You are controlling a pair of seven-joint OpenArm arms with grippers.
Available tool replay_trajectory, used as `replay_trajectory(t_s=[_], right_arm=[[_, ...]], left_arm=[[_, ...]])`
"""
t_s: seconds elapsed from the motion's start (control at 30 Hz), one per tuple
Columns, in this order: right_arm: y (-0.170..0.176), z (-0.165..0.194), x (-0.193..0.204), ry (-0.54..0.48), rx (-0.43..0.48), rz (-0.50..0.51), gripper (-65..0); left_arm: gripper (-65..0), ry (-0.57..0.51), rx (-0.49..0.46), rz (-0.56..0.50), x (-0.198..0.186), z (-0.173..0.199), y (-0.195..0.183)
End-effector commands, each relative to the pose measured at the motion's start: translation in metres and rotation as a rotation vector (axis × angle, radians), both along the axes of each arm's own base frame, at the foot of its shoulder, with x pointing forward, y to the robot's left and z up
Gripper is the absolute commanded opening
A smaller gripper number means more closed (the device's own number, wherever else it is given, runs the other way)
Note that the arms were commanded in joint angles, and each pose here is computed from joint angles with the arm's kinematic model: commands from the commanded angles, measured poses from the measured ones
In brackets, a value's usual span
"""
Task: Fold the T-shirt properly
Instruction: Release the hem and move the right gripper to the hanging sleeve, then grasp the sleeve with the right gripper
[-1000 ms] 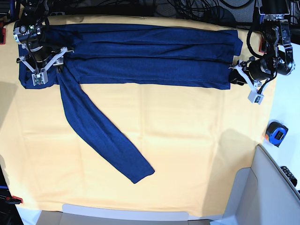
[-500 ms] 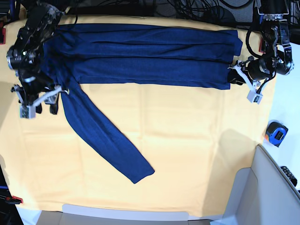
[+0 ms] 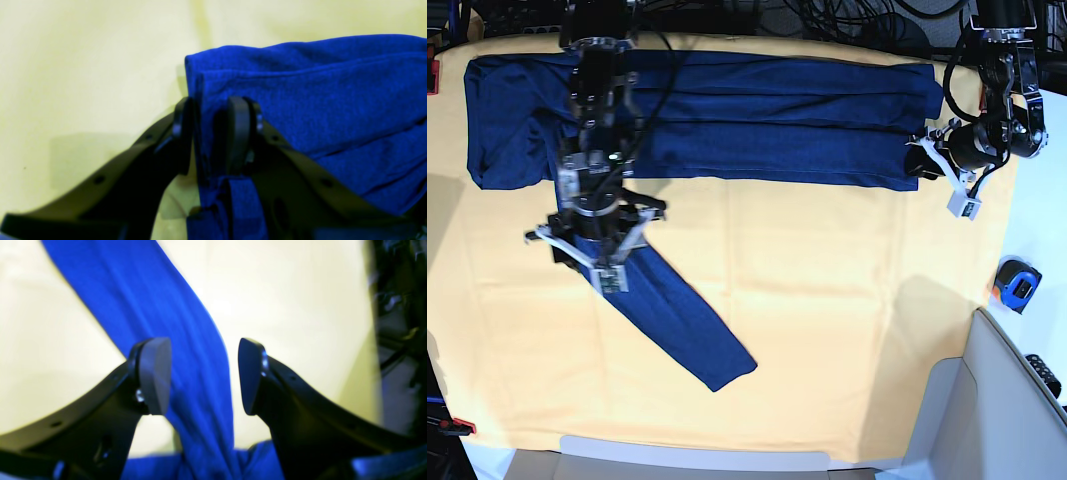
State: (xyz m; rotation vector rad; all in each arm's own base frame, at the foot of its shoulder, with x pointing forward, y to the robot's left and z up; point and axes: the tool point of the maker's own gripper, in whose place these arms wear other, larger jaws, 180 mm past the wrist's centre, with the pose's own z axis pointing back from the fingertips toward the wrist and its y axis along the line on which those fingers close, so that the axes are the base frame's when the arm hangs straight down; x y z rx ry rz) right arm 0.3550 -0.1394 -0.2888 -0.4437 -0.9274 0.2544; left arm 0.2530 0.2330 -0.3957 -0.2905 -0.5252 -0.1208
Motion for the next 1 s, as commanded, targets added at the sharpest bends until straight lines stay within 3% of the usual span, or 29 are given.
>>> replay_trajectory(t_s=[0.0, 0.13, 0.33, 0.5, 0.97], right_arm=[[0.014, 0.008, 0.005, -0.043, -0.033, 0.024, -33.4], [0.037, -0.001, 0.005, -0.040, -0.221, 0.034, -33.4], [0.050, -0.040, 0.008, 0.074, -0.240, 0.056, -33.4], [0.037, -0.066, 0.011, 0.155, -0.247, 0.022, -33.4], [0.024, -0.091, 0.019, 0.240, -0.264, -0.002, -33.4]], left_arm=[[-47.8, -0.037, 0.006, -0.001, 0.009, 0.011, 0.004], [-47.8, -0.037, 0.006, -0.001, 0.009, 0.011, 0.004], [-47.8, -0.037, 0.006, -0.001, 0.009, 0.011, 0.004], [-47.8, -0.037, 0.006, -0.001, 0.009, 0.011, 0.004], [-47.8, -0.037, 0.006, -0.001, 0.009, 0.011, 0.004]])
